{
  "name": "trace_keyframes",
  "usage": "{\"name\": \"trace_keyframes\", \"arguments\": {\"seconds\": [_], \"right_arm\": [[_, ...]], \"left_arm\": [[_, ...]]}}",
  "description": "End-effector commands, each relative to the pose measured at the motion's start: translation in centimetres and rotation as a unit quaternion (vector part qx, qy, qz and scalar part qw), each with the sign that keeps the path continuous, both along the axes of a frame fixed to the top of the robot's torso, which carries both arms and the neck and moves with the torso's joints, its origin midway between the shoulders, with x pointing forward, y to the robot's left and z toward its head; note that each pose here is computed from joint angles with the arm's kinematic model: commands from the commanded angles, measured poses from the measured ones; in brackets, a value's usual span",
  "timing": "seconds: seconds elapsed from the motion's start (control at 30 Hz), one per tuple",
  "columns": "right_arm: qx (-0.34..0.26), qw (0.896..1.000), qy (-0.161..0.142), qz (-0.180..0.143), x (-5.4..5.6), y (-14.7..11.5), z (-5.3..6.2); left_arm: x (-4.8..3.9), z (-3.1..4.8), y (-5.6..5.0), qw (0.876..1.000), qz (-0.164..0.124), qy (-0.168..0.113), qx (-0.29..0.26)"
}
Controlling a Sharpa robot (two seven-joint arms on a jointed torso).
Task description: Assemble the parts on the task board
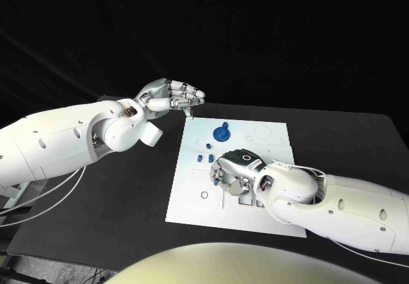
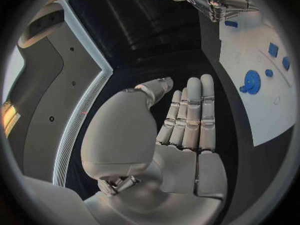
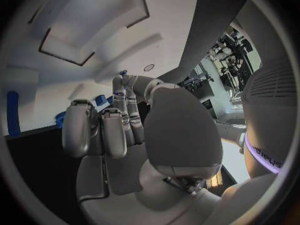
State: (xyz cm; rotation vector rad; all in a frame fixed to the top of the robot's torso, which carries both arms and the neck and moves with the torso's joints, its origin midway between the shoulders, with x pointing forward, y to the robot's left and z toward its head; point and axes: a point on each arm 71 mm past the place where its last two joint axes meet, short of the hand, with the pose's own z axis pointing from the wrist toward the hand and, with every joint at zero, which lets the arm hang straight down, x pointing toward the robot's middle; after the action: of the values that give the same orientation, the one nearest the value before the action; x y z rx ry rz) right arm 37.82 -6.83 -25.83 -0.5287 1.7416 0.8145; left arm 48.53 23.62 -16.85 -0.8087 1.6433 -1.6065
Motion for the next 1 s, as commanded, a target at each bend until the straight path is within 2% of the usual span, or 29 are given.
{"name": "trace_keyframes", "arguments": {"seconds": [0.03,0.47,0.83,1.0], "right_arm": [[-0.012,1.0,0.0,0.004,-0.1,0.1,-0.2],[-0.024,1.0,-0.001,-0.001,0.1,0.1,-0.8],[-0.03,0.999,0.008,0.006,-0.4,0.5,-1.5],[-0.025,1.0,0.009,-0.002,-0.2,0.1,-1.6]], "left_arm": [[-0.09,0.07,-0.2,1.0,-0.01,0.0,-0.003],[-0.09,0.07,-0.2,1.0,-0.01,0.0,-0.003],[-0.1,0.07,-0.2,1.0,-0.011,0.0,-0.003],[-0.09,0.05,-0.2,1.0,-0.01,0.001,-0.002]]}}
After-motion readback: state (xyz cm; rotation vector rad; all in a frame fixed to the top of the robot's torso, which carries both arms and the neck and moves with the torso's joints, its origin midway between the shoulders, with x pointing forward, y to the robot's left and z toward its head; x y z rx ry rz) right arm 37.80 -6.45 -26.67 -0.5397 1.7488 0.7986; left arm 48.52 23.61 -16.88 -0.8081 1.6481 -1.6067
